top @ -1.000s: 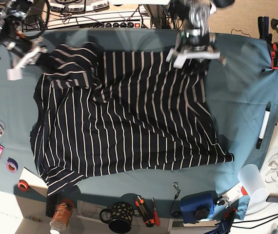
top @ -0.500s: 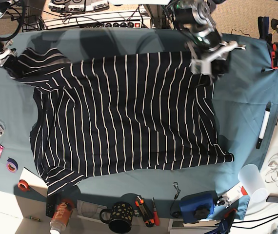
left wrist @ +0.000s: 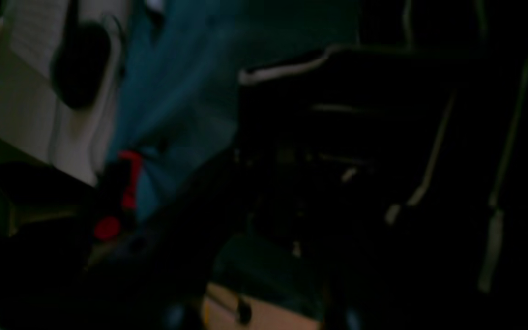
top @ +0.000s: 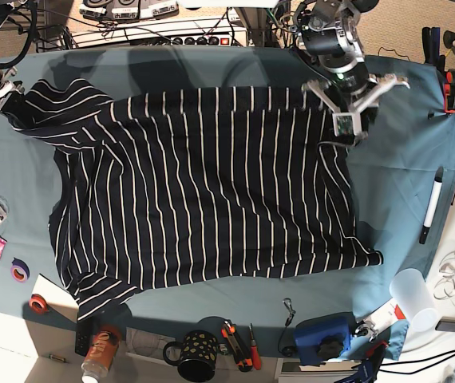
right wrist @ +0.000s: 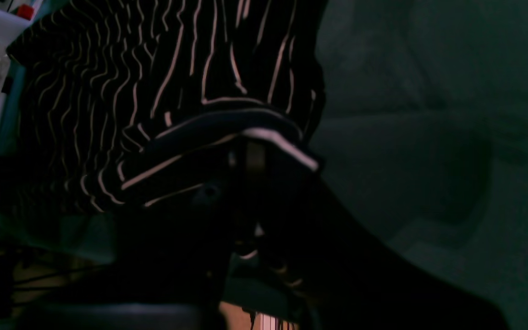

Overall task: Layout the t-shirt on the table in an organized manner, then fold the t-shirt properly
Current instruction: 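Pull the collar edge with the left gripper to spread the shirt flat, then regrasp the shirt shoulder corner with the left gripper and tug it outward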

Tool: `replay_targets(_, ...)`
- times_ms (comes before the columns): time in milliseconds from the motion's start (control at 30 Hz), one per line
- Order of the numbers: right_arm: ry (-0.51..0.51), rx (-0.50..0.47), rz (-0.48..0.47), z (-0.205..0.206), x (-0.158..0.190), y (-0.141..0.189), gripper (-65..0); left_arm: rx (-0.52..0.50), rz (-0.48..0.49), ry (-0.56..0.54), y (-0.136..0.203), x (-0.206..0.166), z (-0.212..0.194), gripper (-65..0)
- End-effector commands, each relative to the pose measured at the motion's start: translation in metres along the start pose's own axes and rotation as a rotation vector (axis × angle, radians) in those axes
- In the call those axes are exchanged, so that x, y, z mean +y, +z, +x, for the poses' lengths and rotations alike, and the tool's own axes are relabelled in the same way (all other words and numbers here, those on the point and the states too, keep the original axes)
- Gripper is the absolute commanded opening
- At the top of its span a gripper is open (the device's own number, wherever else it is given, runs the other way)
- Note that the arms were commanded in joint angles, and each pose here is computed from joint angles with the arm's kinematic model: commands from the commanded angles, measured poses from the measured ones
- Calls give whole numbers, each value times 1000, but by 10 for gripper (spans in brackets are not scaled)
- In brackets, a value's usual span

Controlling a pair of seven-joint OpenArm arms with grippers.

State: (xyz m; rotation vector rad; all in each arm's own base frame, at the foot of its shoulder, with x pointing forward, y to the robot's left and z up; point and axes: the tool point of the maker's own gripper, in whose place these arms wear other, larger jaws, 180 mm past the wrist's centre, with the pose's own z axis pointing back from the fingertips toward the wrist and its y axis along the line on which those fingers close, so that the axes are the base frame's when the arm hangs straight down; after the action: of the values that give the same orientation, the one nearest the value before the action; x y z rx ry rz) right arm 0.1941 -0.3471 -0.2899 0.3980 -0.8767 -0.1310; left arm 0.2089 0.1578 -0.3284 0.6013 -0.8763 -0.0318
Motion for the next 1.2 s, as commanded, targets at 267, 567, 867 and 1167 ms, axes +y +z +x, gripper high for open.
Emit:
replay_targets(267, 37, -40, -3, 17, 0, 6, -650, -15, 184, 14, 8, 50, 17, -546)
replay_targets(567, 37, -40, -3, 17, 0, 6, -650, 200, -92, -180, -2, 21, -32, -546)
replay_targets(867, 36, -41, -2, 17, 0, 6, -650, 103, 41, -258, -7, 55, -24, -467)
replay_targets(1167, 37, -40, -3, 17, 0, 6, -650, 218, -43, -288, -4, 43, -46, -306)
